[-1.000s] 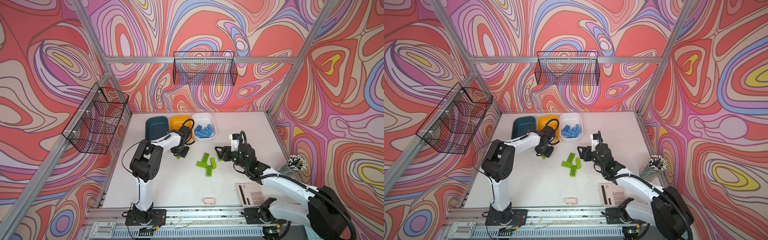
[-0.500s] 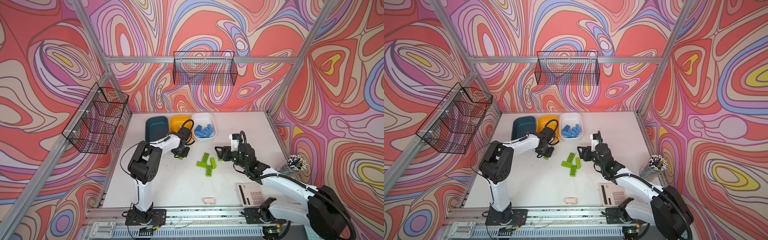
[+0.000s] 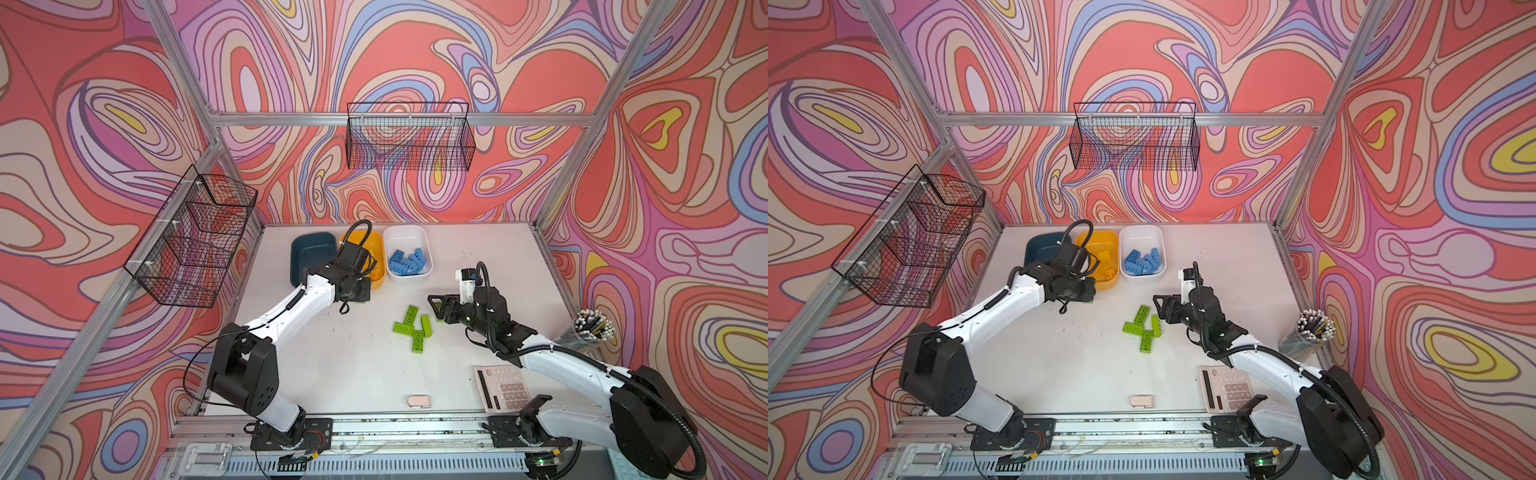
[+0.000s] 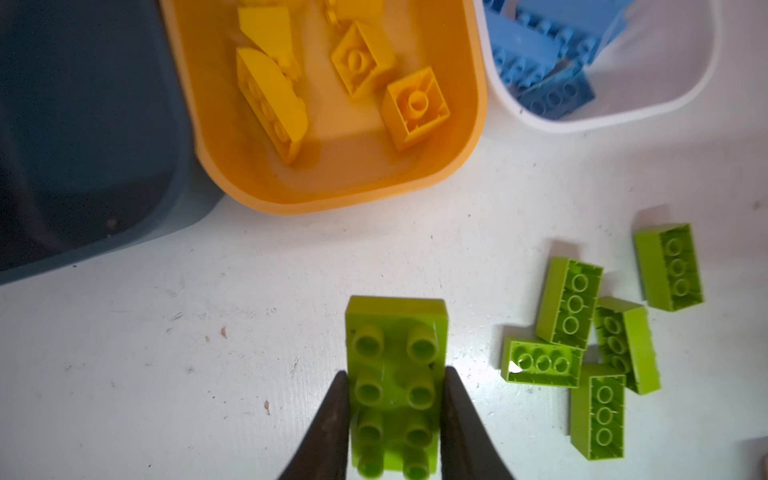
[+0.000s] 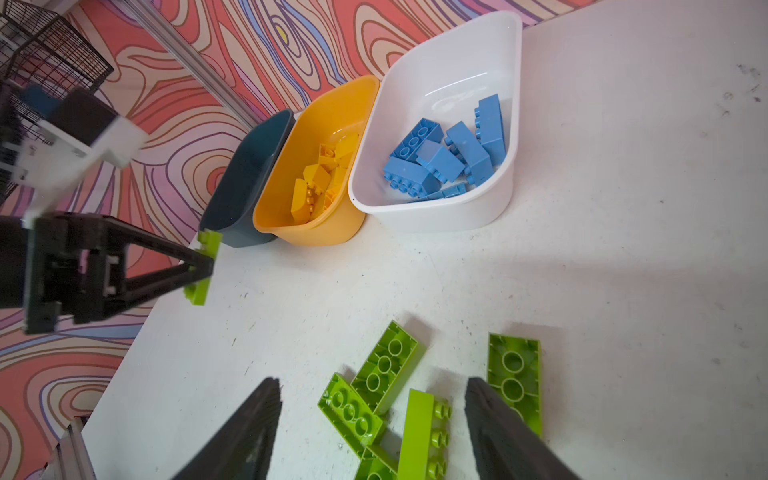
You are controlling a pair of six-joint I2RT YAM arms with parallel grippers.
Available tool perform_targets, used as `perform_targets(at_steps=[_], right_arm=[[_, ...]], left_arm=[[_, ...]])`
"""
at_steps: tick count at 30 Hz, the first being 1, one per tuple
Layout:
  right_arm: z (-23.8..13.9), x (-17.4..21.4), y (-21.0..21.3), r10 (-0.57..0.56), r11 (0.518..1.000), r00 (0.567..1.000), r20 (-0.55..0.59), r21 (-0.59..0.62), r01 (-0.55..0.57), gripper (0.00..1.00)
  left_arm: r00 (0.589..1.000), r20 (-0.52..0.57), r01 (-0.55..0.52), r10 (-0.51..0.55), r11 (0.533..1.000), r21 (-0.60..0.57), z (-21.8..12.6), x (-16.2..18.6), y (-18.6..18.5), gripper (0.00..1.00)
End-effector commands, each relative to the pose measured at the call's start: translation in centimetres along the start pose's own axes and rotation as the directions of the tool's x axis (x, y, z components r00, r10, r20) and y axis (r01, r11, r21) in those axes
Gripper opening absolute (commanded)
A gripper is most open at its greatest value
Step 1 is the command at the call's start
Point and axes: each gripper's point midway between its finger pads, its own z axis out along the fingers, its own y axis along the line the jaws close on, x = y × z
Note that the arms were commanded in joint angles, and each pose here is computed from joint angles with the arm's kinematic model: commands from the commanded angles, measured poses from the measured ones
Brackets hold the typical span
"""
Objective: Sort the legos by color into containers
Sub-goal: 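Carry the green brick into the dark teal tub and release it with the left gripper, then withdraw the left arm while the right gripper moves over the green bricks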
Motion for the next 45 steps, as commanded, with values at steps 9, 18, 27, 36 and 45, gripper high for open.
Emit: perform_targets(at_steps=[9,18,27,36,45], right_arm=[[0.3,0.0,0.3,0.014,1.000,1.000,0.000,-0.019,-0.014,0.74],[0.7,0.4,0.1,0.013,1.000,1.000,-0.016,-0.013,-0.013,0.74],[1.0,0.7,-0.1,0.007,1.000,1.000,-0.027,-0.003,-0.007,0.74],[1.3,1.0,-0.3,-0.001,1.000,0.999,-0.043,0.003,0.001,0.74],[2.1,1.8,-0.4,-0.005,1.000,0.994,-0.106,0.009,0.006,0.75]], left_arm=[[0.965,0.068,0.258,-0.255,0.965,-0.048,-1.9,-5.4,8.2,0.26],[0.932,0.055,0.362,-0.359,0.929,-0.079,1.4,-9.8,13.1,0.26],[0.927,0.022,0.373,-0.374,0.916,-0.149,4.6,-12.3,15.3,0.28],[0.905,-0.007,0.419,-0.425,0.894,-0.158,6.5,-12.1,16.7,0.43],[0.911,0.106,0.409,-0.399,0.908,-0.093,1.9,-14.2,15.7,0.68]])
